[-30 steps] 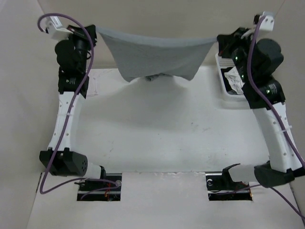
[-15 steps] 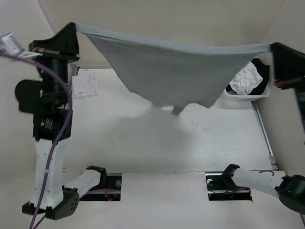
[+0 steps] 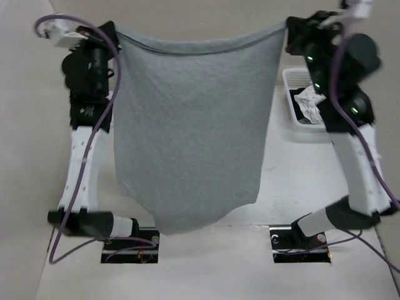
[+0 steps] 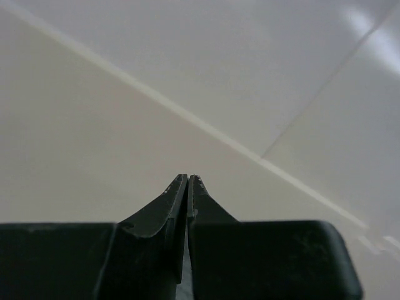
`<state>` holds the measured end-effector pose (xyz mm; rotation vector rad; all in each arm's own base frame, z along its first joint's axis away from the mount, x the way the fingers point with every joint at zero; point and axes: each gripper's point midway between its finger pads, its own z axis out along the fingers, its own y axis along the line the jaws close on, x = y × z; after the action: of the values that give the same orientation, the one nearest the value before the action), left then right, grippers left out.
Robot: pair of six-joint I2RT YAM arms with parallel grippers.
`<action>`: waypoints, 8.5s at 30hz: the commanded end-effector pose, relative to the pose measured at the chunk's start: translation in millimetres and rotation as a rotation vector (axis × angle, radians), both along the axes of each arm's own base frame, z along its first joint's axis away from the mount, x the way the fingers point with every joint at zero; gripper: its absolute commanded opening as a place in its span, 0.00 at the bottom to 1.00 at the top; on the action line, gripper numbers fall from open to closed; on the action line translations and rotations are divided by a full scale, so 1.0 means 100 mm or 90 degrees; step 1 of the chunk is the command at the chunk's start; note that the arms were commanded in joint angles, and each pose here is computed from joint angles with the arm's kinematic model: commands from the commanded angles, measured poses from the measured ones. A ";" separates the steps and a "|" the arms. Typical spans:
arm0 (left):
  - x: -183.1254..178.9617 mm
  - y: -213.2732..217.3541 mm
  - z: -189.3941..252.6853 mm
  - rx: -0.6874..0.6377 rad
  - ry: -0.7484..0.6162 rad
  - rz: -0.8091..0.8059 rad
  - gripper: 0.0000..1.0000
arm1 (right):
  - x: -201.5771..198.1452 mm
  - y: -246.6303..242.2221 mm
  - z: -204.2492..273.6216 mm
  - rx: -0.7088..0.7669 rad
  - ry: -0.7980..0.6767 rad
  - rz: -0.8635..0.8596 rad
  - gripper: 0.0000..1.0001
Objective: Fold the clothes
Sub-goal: Flatten the tank top out, then fold the tank top
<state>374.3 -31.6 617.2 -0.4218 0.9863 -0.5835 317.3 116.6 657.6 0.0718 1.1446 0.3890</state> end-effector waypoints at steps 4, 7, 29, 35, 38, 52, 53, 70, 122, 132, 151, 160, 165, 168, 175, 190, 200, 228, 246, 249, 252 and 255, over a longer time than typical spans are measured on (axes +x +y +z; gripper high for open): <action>1.09 0.07 -0.71 0.002 0.127 -0.001 0.00 | 1.09 0.31 -0.52 -0.017 0.092 0.041 0.00; 1.24 0.08 -0.54 0.006 0.118 -0.001 0.00 | 1.31 0.34 -0.46 -0.009 0.088 0.044 0.00; 0.41 0.06 -0.39 0.028 0.031 -0.005 0.01 | 0.33 -0.18 -0.67 0.020 0.065 0.026 0.00; -0.04 0.10 -1.83 -0.029 0.150 -0.005 0.01 | -0.12 -0.18 -1.88 0.028 0.148 0.047 0.00; -0.49 0.11 -2.32 -0.034 0.188 -0.007 0.01 | -0.47 -0.13 -2.55 0.080 0.212 0.080 0.00; -1.78 0.13 -3.96 -0.058 0.476 -0.005 0.02 | -2.05 0.29 -4.76 0.164 0.649 0.294 0.00; -1.80 0.11 -3.98 -0.073 0.480 -0.010 0.02 | -2.11 0.36 -4.81 0.144 0.668 0.305 0.00; -0.64 0.58 -3.74 -0.202 0.418 0.154 0.01 | 0.16 0.71 -4.01 0.102 0.476 0.176 0.00; -0.67 0.23 -5.79 -0.235 0.680 0.007 0.30 | 0.25 0.49 -5.89 0.107 0.673 0.085 0.49; -0.60 0.23 -5.82 -0.235 0.673 0.004 0.13 | 0.28 0.67 -6.02 0.141 0.708 0.123 0.53; -0.54 0.27 -5.46 -0.215 0.601 0.009 0.01 | 0.32 0.80 -6.18 0.170 0.746 0.154 0.08; -0.63 0.05 -4.16 -0.181 0.430 -0.054 0.00 | -0.08 0.61 -5.03 0.155 0.572 0.157 0.00; -1.15 -0.01 -3.01 -0.125 0.289 -0.059 0.00 | -0.78 0.38 -4.08 0.128 0.460 0.153 0.00; -1.50 0.00 -2.50 -0.109 0.227 -0.068 0.00 | -1.16 0.19 -3.56 0.134 0.408 0.162 0.00; -1.88 0.03 -2.10 -0.099 0.182 -0.069 0.00 | -1.58 -0.01 -2.73 0.173 0.325 0.220 0.00; 0.09 -0.03 -4.21 -0.135 0.494 -0.009 0.00 | 0.55 0.54 -4.22 0.127 0.494 0.139 0.00; 1.32 -0.10 -4.37 -0.156 0.525 -0.038 0.00 | 1.89 0.34 -4.54 0.137 0.564 0.097 0.00; -0.92 -0.05 -4.96 -0.158 0.546 -0.075 0.01 | -0.29 0.03 -5.57 0.217 0.641 0.074 0.01; -0.88 -0.37 -4.84 -0.153 0.538 -0.129 0.27 | -0.19 0.18 -5.72 0.143 0.677 0.046 0.55; -0.80 -0.92 -4.89 -0.093 0.559 -0.187 0.27 | -0.07 0.26 -5.84 0.139 0.698 0.055 0.57; -0.76 -1.37 -5.00 -0.050 0.583 -0.229 0.27 | 0.02 0.28 -6.02 0.145 0.732 0.052 0.57; -0.78 -1.70 -5.17 -0.020 0.604 -0.271 0.26 | 0.05 0.29 -6.10 0.148 0.751 0.052 0.52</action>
<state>274.3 -182.1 75.9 -0.5397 2.1273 -0.7517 302.3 139.5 31.2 0.5328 2.3167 0.5286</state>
